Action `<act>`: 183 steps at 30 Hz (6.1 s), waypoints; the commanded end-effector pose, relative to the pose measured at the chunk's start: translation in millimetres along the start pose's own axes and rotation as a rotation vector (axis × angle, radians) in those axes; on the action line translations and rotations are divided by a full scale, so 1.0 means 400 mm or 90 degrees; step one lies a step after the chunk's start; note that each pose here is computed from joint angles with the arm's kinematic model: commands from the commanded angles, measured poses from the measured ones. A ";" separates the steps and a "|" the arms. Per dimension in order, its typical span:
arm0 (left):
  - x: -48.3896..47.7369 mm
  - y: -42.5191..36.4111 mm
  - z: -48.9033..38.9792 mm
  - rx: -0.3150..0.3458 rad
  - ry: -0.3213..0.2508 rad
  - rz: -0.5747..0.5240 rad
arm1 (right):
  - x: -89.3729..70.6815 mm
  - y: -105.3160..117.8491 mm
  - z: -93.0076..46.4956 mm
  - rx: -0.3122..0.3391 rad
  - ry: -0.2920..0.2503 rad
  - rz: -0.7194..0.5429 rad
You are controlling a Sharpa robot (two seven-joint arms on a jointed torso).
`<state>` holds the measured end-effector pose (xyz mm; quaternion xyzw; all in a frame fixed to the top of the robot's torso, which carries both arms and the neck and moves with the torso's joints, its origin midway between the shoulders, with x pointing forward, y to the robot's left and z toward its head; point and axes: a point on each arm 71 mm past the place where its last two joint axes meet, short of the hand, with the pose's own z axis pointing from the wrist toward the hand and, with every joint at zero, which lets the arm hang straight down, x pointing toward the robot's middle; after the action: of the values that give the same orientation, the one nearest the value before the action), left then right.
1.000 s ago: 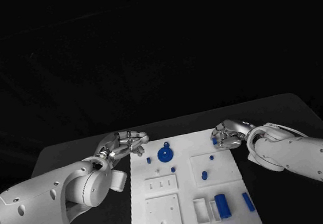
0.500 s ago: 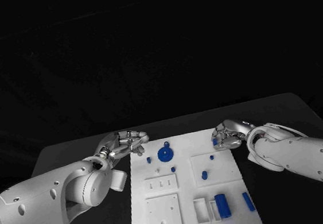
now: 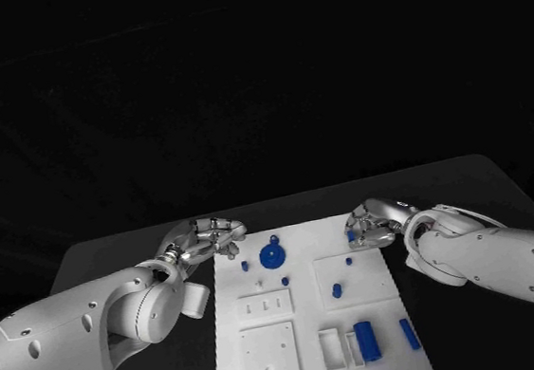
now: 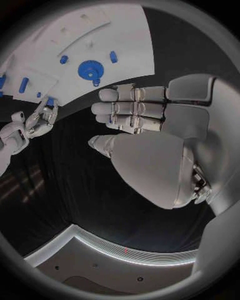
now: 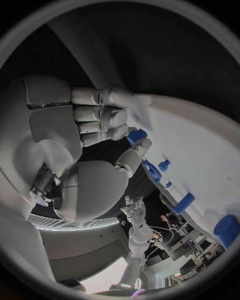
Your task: Assemble the parts on the task board
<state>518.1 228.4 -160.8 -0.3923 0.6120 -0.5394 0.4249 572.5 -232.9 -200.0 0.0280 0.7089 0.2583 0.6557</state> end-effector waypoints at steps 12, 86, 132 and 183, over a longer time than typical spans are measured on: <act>0.044 0.013 0.020 -0.080 0.093 0.073 | -0.044 0.138 -0.002 0.010 -0.013 -0.079; 0.143 0.067 0.041 -0.277 0.233 0.162 | 0.126 0.456 -0.038 -0.141 0.089 -0.143; 0.139 0.078 0.039 -0.288 0.228 0.168 | 0.138 0.455 -0.039 -0.129 0.104 -0.151; 0.124 0.086 0.033 -0.277 0.172 0.233 | 0.141 0.414 -0.030 -0.112 0.086 -0.094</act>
<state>512.7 181.6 -201.7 -0.2988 0.8233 -0.3660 0.3145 501.4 -68.0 -185.9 -0.1163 0.7311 0.2641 0.6182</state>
